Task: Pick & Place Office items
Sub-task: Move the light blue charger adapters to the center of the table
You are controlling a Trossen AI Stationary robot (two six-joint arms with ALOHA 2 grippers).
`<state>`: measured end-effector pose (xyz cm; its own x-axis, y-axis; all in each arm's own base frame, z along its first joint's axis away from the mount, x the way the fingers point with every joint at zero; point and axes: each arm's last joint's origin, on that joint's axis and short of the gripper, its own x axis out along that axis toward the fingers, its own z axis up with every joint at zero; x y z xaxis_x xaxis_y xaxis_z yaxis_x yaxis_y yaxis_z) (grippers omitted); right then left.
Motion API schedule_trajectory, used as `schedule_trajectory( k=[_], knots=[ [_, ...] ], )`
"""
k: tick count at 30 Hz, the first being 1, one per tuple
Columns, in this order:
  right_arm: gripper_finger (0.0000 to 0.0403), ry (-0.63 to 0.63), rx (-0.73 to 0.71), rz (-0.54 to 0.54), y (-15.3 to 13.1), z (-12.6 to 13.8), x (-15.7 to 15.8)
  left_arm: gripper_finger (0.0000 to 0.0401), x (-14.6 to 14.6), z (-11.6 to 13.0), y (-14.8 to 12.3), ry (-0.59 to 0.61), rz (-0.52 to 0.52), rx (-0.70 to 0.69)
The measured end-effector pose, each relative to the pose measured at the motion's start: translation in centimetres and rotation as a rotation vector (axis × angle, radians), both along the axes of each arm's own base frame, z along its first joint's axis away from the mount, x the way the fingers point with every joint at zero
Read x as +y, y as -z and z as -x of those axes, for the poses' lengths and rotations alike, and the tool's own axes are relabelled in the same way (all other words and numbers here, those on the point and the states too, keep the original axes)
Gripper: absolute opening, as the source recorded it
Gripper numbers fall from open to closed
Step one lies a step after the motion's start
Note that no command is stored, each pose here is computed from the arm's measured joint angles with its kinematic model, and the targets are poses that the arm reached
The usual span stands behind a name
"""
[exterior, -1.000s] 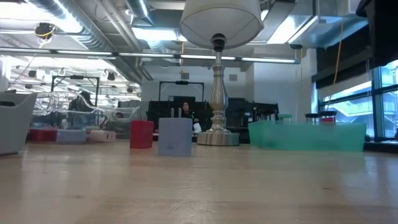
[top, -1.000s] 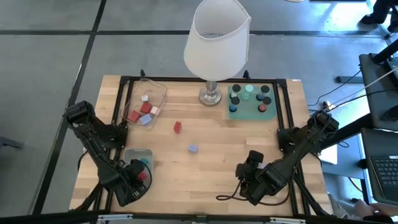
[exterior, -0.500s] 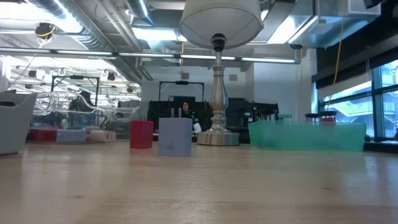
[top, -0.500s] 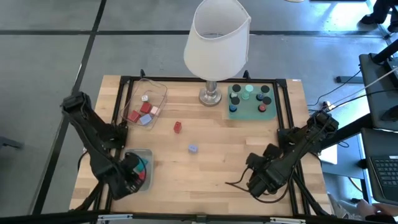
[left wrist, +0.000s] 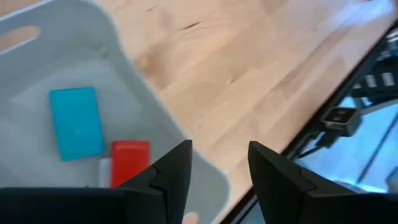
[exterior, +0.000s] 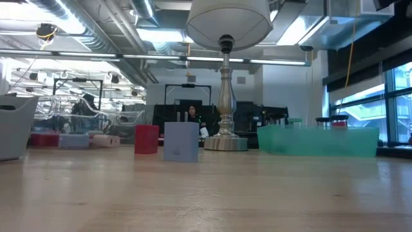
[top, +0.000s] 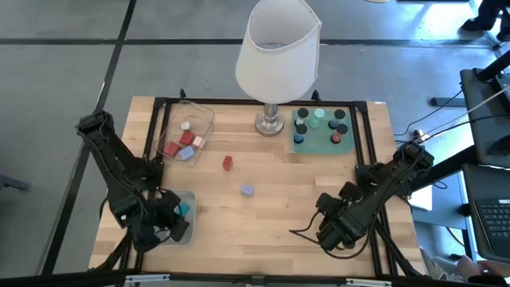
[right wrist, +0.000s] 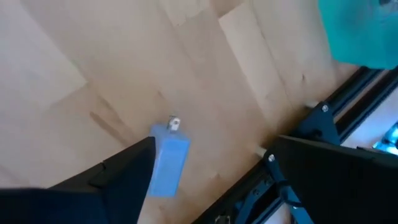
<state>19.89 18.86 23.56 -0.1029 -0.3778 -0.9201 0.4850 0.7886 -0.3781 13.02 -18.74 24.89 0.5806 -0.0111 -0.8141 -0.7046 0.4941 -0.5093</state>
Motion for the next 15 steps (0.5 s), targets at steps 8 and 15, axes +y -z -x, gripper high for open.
schedule_trajectory(
  k=[8, 15],
  knots=[
    [0.0356, 0.078, 0.058, 0.000, 2.1, 0.9, -0.4, 0.0153, -0.5, -0.5, -0.2, 0.033, -0.007, -0.071],
    [0.0352, 0.051, 0.053, -0.113, 4.2, 0.8, 0.0, 0.0153, -0.5, -0.5, -0.2, 0.040, -0.014, -0.072]
  ],
)
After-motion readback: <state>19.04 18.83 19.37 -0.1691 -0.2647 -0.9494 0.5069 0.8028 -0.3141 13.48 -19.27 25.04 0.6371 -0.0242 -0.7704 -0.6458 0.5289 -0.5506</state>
